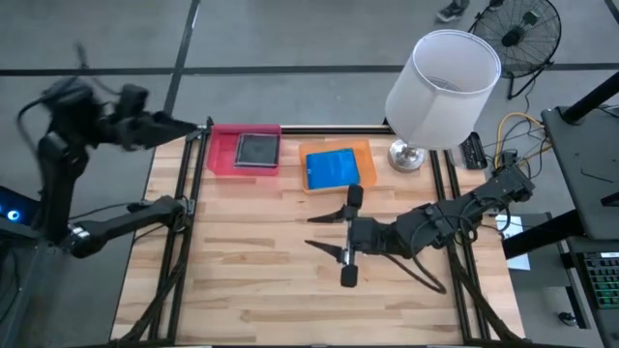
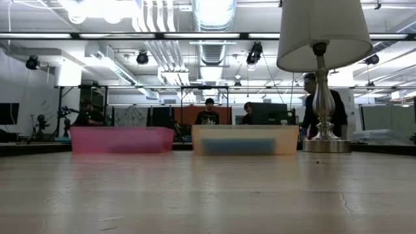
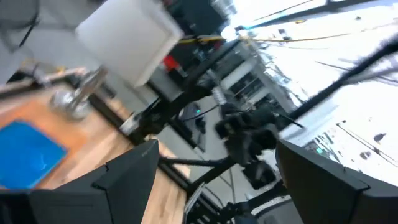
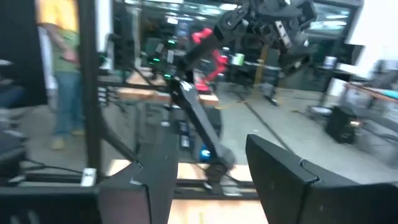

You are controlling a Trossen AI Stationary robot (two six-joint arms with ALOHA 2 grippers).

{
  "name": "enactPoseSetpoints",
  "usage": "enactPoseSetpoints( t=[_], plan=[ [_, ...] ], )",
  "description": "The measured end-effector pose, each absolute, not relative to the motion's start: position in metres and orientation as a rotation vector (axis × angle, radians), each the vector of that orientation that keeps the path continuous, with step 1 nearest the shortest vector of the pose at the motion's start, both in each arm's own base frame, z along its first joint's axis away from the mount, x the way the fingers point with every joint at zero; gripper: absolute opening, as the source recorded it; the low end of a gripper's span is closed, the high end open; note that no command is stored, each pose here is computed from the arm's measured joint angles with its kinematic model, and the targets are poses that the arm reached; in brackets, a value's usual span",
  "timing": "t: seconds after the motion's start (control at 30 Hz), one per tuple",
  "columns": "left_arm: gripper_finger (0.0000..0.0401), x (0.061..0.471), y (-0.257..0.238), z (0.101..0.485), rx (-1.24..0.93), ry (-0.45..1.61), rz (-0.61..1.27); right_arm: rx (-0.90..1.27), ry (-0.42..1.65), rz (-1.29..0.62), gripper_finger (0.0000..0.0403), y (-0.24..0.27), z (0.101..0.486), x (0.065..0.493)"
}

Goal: Pick & place jewel cases by type
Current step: Return to Home Position

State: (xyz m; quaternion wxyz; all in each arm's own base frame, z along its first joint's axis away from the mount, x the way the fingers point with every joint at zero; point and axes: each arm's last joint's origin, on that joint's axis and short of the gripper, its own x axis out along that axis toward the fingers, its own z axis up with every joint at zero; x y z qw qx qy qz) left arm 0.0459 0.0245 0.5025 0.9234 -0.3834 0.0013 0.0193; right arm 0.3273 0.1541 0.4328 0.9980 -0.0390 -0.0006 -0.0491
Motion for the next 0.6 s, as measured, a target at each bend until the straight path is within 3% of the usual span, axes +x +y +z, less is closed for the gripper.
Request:
enactPoseSetpoints(
  t=[0.27, 0.6],
  plan=[
    [0.0299, 0.005, -0.03, 0.518, -0.637, -0.165, 0.034, 0.039, -0.058, 0.055, 0.0143, 0.156, 0.454, 0.323],
    [0.0177, -0.015, -0.077, 0.523, -0.533, -0.321, 0.168, 0.132, -0.062, 0.229, 0.0031, 0.159, 0.473, 0.317]
  ],
)
